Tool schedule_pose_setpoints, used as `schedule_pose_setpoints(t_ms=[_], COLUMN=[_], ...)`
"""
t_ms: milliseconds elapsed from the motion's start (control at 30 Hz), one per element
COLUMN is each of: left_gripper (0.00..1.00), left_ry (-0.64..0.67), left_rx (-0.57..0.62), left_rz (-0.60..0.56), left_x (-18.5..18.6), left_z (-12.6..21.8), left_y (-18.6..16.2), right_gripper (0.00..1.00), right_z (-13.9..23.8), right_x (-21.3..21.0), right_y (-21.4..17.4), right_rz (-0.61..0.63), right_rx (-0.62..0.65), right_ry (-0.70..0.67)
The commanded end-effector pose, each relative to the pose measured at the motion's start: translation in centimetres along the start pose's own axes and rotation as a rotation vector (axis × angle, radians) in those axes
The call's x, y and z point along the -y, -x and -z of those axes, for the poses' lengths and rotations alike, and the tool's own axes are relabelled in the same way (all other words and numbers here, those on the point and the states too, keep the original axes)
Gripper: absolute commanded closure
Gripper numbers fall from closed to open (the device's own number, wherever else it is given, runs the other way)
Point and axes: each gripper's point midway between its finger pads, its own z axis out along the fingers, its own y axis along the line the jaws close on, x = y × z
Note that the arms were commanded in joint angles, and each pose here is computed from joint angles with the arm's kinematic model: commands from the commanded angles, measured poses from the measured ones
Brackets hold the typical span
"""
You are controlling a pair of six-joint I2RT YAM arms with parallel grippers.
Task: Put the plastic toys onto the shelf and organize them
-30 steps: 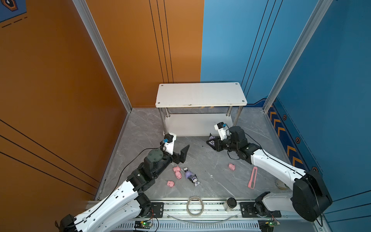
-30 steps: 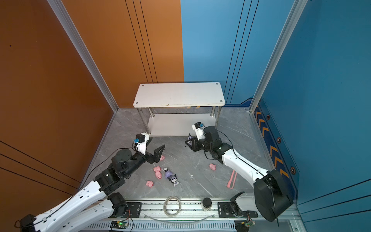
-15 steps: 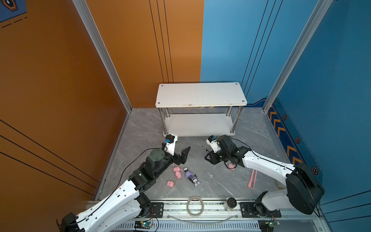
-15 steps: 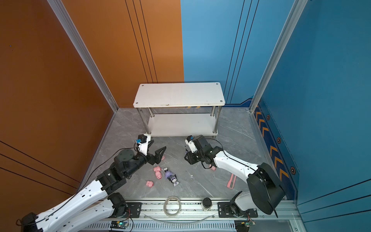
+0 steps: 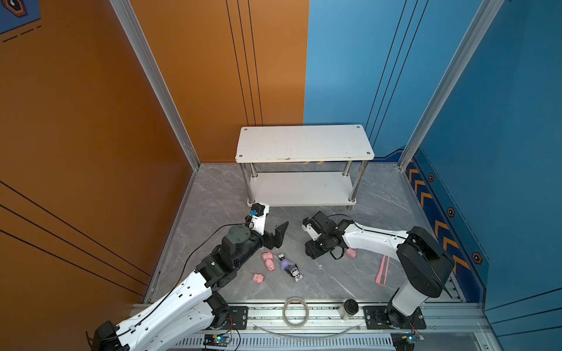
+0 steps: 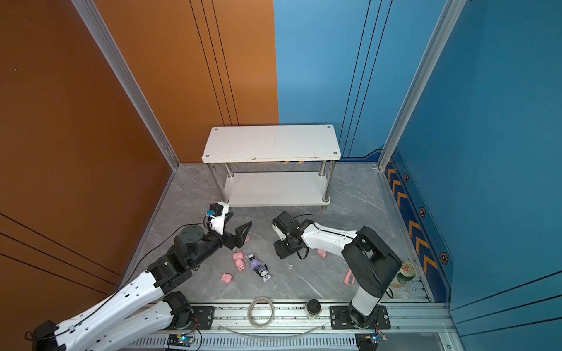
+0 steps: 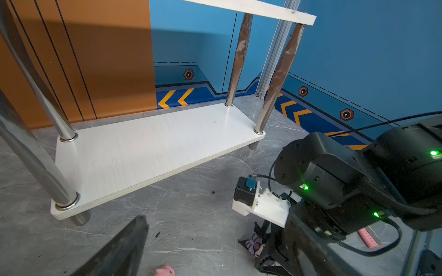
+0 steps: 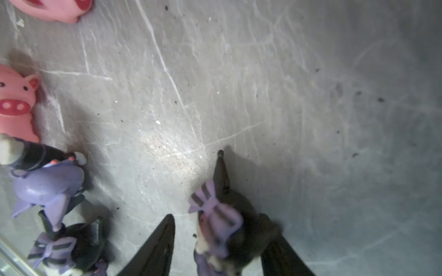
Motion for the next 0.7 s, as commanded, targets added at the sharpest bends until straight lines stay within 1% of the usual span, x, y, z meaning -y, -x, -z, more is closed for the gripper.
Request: schedule_pose_setpoints(t_ms=[0, 100, 167, 200, 267, 367, 433, 533, 667], left_gripper=[0.09, 0.09, 0.09, 0.09, 0.09, 0.09, 0.09, 0.09, 0.09], left_ry=[0.004, 0.01, 0.016, 0.019, 0.022, 0.025, 0.03, 0.034, 0.035], left_rx=[0.007, 0.01, 0.011, 0.012, 0.019, 0.024, 0.028, 0.024, 0.023], left_rz=[0.001, 0.002, 0.002, 0.003, 0.004, 0.004, 0.005, 0.008, 0.013], left_x=[-0.3, -0.4, -0.6, -0.7, -0.8, -1.0, -1.2, -1.4, -1.5], left_z=[0.0, 0.0, 0.0, 0.1, 0.2, 0.4, 0.6, 0.6, 0.6], left_y=[0.1, 0.0, -0.1, -0.2, 0.0, 0.0, 0.0, -0.1, -0.2], right_gripper=[0.34, 0.34, 0.4, 0.4, 0.37, 0.28, 0.23, 0.21, 0.22], right_z=[0.1, -0.1, -0.2, -0.2, -0.2, 0.1, 0.3, 0.4, 0.1], right_x=[1.0, 0.8, 0.6, 0.5, 0.4, 0.7, 1.0, 1.2, 0.9], right_y=[0.4, 1.1, 1.5, 1.7, 1.7, 1.5, 1.2, 0.8, 0.7], right_rz=[0.016, 0.035, 0.044, 0.049, 0.062, 0.099, 0.135, 0.186, 0.261], right_rx=[-0.041, -0.055, -0.068, -0.074, -0.089, -0.103, -0.107, -0.127, -0.141], right_ry=[-0.073, -0.076, -0.075, -0.072, -0.082, -0.13, -0.165, -0.208, -0.234])
